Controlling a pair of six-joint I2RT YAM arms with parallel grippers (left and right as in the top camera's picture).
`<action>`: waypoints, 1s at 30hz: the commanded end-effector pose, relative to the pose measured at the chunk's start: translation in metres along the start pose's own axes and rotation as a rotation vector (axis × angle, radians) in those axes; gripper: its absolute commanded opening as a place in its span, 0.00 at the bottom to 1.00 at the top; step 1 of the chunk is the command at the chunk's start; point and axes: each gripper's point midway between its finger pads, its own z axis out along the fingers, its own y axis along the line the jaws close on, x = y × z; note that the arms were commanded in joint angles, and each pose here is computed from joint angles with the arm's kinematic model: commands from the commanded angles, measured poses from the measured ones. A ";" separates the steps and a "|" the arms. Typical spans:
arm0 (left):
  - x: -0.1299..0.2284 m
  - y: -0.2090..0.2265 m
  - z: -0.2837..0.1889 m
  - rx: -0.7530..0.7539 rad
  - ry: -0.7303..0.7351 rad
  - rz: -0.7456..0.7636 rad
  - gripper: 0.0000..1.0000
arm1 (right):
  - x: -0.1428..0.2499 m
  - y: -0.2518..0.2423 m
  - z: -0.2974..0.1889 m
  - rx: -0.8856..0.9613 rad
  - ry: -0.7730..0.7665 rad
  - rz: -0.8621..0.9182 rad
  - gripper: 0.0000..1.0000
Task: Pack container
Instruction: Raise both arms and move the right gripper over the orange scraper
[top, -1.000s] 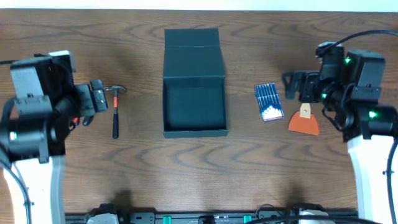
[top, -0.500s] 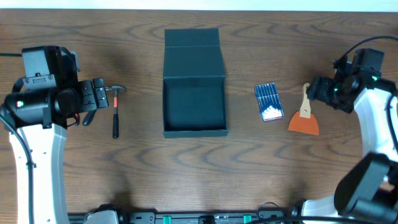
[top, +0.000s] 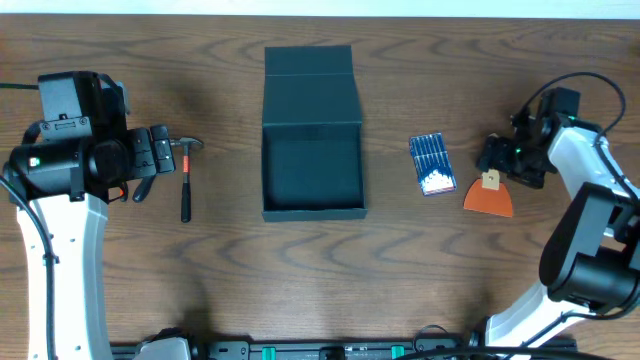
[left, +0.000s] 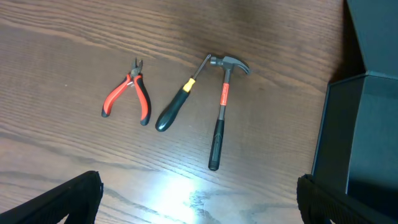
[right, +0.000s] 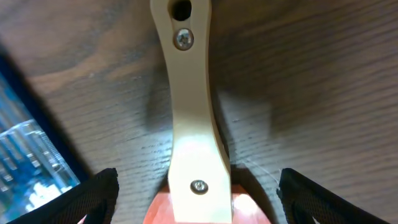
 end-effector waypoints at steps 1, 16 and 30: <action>-0.004 0.004 -0.002 -0.015 -0.007 0.012 0.98 | -0.003 0.002 0.006 0.028 0.000 -0.032 0.80; -0.004 0.004 -0.002 -0.015 -0.007 0.011 0.98 | 0.011 0.008 0.034 0.163 0.067 -0.054 0.74; -0.004 0.004 -0.002 -0.015 -0.007 0.011 0.98 | 0.023 -0.001 0.033 0.181 0.116 -0.004 0.63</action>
